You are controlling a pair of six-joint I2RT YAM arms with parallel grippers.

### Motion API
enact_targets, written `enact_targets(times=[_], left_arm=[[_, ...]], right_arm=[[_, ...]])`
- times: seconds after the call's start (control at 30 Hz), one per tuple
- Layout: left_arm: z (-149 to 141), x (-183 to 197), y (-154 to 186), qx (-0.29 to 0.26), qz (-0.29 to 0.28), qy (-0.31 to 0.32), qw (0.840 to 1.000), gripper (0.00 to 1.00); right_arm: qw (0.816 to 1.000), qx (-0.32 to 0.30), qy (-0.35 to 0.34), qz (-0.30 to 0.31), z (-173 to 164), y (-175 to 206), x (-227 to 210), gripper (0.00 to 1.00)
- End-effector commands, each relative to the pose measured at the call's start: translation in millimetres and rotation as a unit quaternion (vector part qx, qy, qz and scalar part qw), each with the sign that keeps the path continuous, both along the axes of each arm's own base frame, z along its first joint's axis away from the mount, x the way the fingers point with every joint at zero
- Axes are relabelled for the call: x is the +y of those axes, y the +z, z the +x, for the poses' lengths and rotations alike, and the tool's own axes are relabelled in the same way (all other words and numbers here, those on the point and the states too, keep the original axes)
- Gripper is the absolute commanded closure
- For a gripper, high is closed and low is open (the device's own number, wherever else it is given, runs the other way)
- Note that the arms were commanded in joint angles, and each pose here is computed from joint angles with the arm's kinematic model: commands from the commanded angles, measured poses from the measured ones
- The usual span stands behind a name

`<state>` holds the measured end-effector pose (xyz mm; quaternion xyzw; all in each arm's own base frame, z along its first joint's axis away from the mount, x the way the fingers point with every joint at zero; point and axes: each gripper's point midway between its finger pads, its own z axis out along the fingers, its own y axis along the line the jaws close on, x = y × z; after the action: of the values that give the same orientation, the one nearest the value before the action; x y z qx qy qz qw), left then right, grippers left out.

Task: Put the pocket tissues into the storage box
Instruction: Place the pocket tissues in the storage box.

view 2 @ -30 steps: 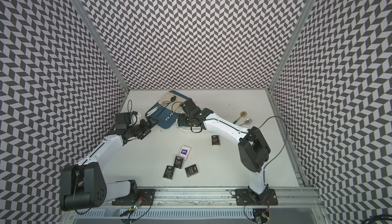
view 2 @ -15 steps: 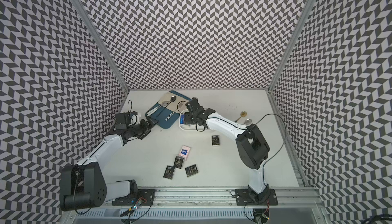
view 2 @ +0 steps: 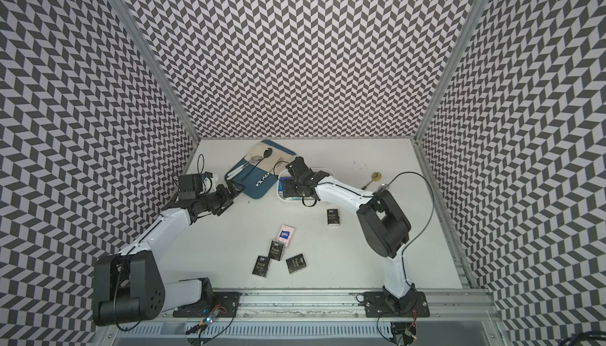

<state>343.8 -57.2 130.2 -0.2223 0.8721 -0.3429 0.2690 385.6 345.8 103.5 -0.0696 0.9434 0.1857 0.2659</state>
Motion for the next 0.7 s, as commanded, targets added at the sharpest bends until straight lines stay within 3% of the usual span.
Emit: enact_targets(times=[0.0,0.23,0.67], left_arm=[[1.8,2.4,3.4,-0.005,0.004,0.001,1.000,0.01],[3.6,2.1,4.2,-0.007,0.002,0.002,1.000,0.01],[2.5,2.1,4.3,-0.006,0.002,0.002,1.000,0.01]], right_arm=[[0.999,-0.024,0.010,0.032,0.7,25.3,8.3,0.12],[0.998,-0.040,0.020,0.043,-7.1,51.1,1.0,0.11],[0.996,0.002,0.075,0.038,-38.6,35.5,-3.2,0.17]])
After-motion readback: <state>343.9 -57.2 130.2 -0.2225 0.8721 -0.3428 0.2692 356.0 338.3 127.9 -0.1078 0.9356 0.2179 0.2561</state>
